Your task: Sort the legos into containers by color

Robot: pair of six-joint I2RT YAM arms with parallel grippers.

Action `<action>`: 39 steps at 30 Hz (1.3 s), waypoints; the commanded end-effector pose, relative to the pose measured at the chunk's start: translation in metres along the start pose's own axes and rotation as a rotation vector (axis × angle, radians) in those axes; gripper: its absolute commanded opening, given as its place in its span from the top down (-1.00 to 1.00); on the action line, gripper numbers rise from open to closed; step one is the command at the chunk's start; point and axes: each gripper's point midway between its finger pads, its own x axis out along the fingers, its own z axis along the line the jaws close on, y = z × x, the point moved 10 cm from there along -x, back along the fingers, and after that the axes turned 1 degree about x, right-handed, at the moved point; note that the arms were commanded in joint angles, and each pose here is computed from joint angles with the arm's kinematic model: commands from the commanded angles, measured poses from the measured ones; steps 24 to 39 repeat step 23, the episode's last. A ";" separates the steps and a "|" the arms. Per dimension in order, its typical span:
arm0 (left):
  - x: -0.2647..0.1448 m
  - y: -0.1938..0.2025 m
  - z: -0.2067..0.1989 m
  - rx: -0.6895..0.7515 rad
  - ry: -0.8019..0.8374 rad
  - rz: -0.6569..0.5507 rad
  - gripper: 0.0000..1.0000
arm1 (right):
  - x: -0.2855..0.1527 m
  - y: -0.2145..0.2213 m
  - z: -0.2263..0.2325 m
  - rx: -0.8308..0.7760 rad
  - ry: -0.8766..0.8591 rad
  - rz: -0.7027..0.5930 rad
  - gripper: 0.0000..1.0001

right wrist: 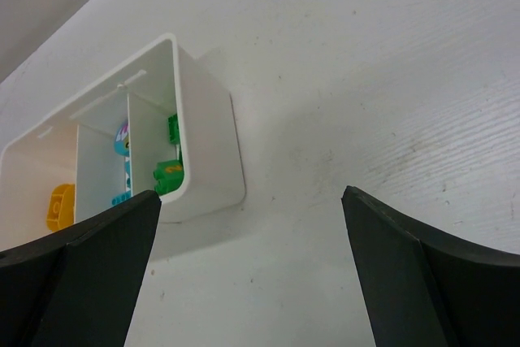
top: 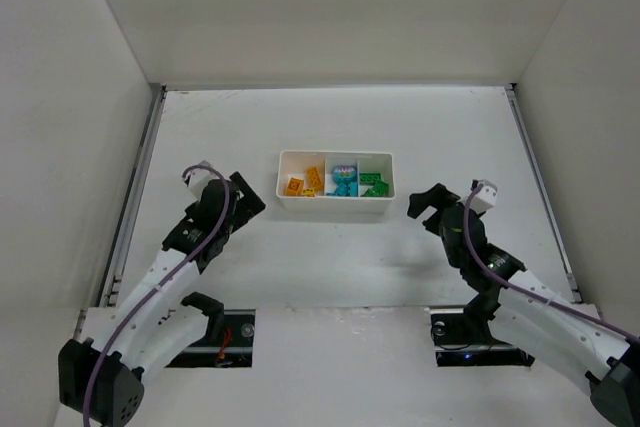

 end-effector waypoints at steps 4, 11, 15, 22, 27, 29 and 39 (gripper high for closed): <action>0.019 0.004 0.012 -0.026 -0.100 0.013 -1.00 | 0.004 -0.001 0.001 0.053 0.036 -0.025 -1.00; 0.041 -0.018 0.013 -0.037 -0.145 -0.035 -1.00 | 0.017 0.020 -0.025 -0.003 0.164 -0.006 -1.00; 0.039 -0.036 0.004 -0.032 -0.144 -0.015 -1.00 | 0.022 0.007 -0.025 0.001 0.263 0.007 -1.00; 0.015 -0.066 -0.016 -0.027 -0.117 -0.023 -1.00 | 0.019 -0.055 -0.005 -0.037 0.369 -0.054 -1.00; 0.014 -0.068 -0.017 -0.026 -0.117 -0.022 -1.00 | 0.020 -0.061 -0.004 -0.058 0.384 -0.055 -1.00; 0.014 -0.068 -0.017 -0.026 -0.117 -0.022 -1.00 | 0.020 -0.061 -0.004 -0.058 0.384 -0.055 -1.00; 0.014 -0.068 -0.017 -0.026 -0.117 -0.022 -1.00 | 0.020 -0.061 -0.004 -0.058 0.384 -0.055 -1.00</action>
